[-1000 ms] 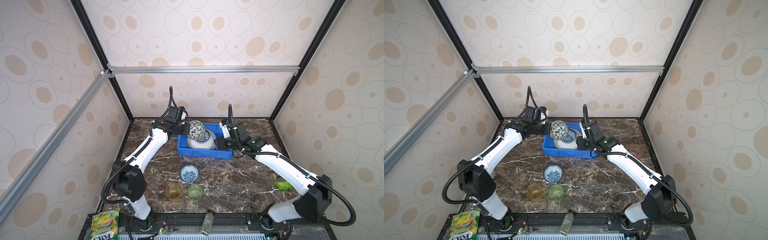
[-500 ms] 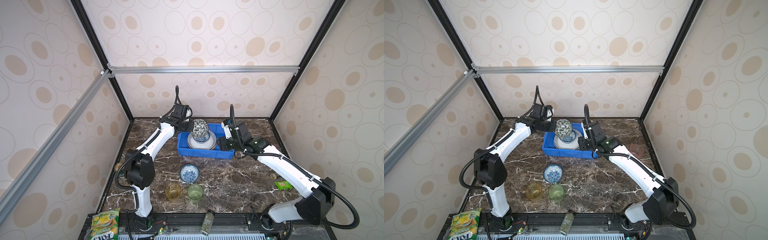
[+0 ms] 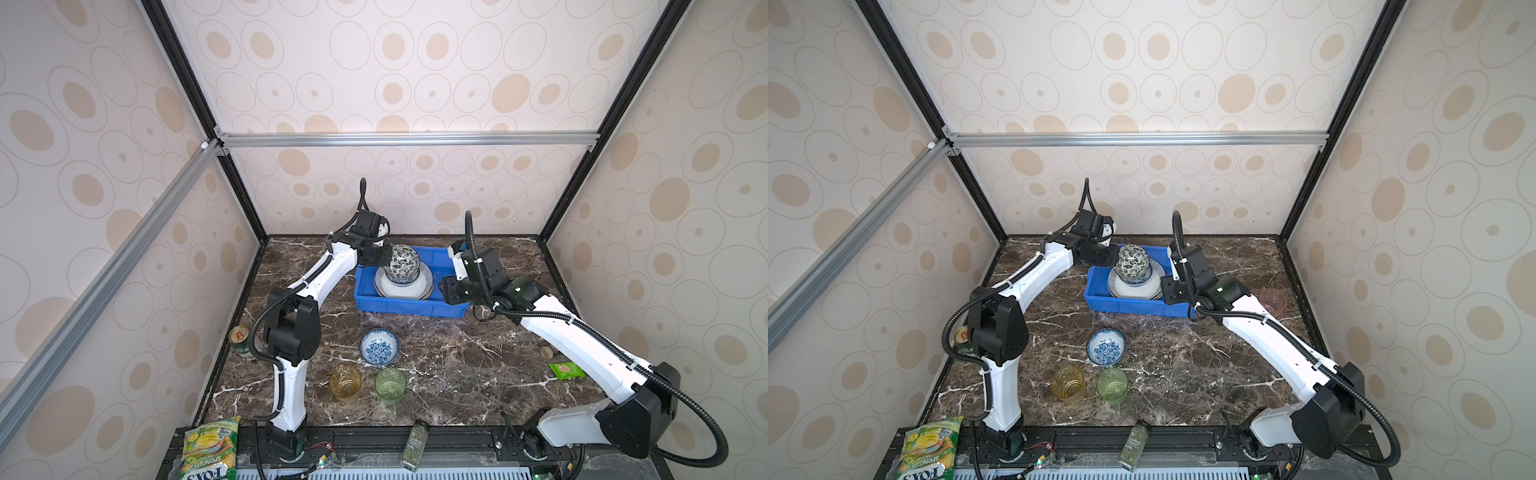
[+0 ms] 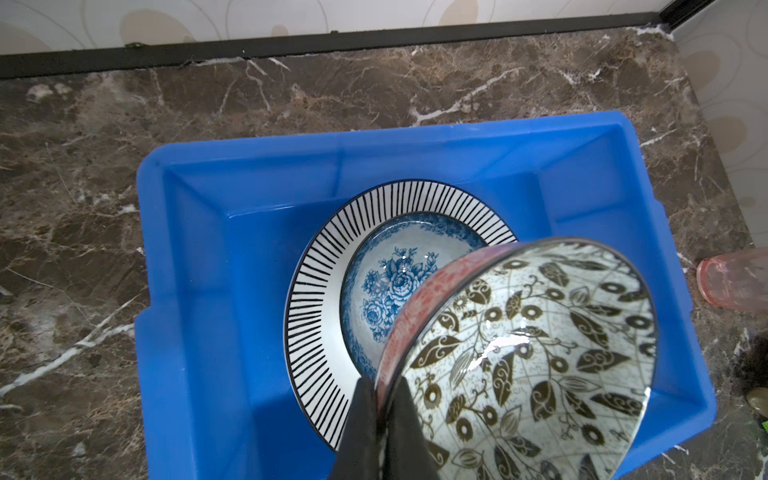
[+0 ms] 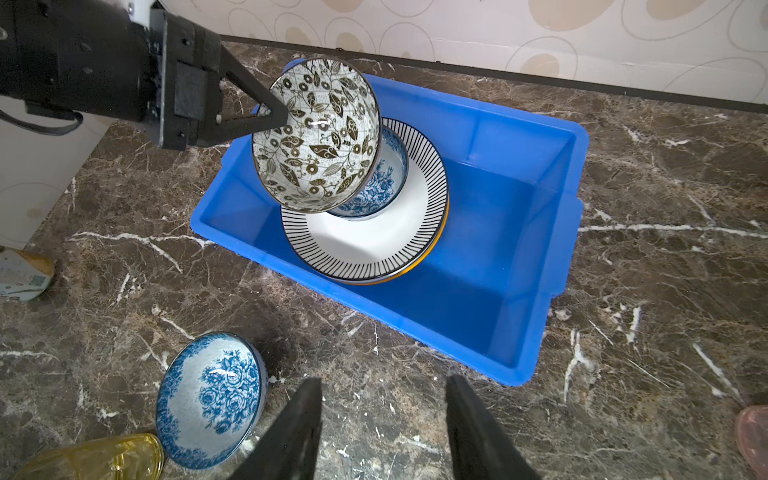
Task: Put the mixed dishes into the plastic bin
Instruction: 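Lower the green-leaf bowl onto the floral bowl in the bin with the left gripper, then set the green-leaf bowl down on the floral bowl and open the left gripper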
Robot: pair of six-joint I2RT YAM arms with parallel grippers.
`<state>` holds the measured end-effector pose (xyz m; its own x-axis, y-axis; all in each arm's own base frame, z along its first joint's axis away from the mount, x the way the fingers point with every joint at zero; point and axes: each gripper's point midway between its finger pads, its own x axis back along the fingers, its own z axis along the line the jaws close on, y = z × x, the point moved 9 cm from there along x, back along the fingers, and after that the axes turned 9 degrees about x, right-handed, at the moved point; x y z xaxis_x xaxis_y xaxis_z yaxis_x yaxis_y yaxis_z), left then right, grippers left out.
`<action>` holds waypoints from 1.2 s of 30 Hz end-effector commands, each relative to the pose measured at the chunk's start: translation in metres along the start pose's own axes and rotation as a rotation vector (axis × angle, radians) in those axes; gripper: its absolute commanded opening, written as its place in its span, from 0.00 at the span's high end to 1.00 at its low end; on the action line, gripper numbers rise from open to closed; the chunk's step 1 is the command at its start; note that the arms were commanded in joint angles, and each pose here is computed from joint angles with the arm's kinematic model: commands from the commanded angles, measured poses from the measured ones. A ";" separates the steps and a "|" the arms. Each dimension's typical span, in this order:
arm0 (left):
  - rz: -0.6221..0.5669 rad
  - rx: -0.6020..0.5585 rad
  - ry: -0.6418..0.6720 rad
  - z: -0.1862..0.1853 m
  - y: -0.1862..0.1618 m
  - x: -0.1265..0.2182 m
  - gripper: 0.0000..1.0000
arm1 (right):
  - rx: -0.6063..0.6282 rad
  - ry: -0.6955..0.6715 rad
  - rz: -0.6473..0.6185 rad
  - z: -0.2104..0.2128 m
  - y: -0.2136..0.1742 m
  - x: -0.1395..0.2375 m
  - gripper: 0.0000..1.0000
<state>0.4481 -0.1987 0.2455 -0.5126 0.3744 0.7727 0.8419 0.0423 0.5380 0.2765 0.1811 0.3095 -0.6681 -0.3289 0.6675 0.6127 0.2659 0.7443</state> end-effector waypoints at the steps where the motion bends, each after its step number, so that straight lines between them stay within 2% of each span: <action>1: -0.032 -0.036 -0.029 -0.005 0.013 0.009 1.00 | 0.003 -0.010 0.009 0.000 -0.005 0.005 0.48; 15: 0.043 -0.026 -0.038 -0.001 0.005 -0.017 1.00 | 0.008 -0.011 0.007 0.000 -0.005 0.007 0.48; 36: 0.079 -0.031 0.011 0.006 0.003 -0.033 1.00 | 0.006 -0.013 0.011 -0.001 -0.008 0.007 0.48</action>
<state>0.4641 -0.2070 0.2077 -0.4316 0.3613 0.8266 0.8870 0.0034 0.4617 0.2747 0.1798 0.3085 -0.6672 -0.3273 0.6691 0.6140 0.2668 0.7428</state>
